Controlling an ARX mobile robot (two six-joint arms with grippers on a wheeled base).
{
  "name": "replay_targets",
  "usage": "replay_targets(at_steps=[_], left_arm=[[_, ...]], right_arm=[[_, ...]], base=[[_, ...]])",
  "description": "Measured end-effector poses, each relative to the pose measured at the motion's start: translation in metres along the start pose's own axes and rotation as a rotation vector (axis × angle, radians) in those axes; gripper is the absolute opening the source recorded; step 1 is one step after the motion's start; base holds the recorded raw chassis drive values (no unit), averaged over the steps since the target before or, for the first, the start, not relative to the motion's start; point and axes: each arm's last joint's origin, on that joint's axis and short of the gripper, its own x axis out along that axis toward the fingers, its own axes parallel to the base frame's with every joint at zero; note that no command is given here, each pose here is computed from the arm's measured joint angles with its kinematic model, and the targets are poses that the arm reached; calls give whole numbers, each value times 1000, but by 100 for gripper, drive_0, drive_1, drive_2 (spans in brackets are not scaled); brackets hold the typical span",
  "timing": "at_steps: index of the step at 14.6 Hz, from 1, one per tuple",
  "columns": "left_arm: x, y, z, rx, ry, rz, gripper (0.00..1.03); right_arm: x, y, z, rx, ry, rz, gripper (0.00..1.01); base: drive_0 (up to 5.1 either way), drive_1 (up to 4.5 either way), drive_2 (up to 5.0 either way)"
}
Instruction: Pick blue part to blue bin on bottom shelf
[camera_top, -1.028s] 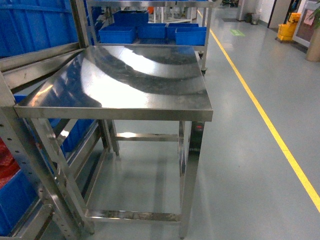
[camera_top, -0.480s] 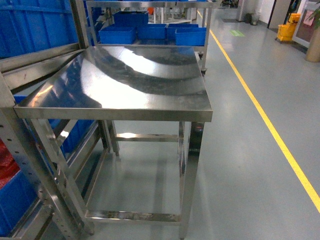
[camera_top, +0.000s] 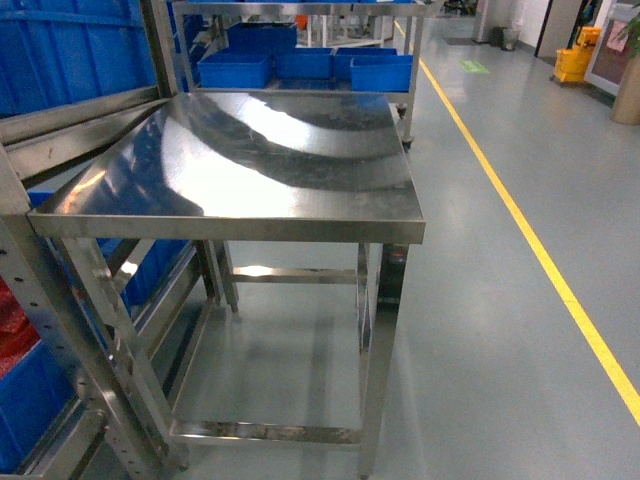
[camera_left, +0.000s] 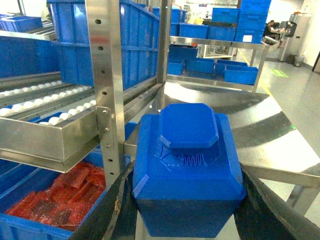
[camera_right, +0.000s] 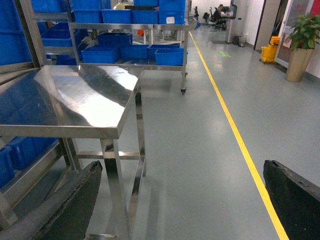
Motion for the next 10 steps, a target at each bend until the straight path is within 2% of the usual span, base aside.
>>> replay_targets(at_steps=[10], left_arm=[[0, 0, 0, 0, 0, -1, 44]], right_arm=[[0, 0, 0, 0, 2, 0, 98]], base=[[-441, 225, 225]])
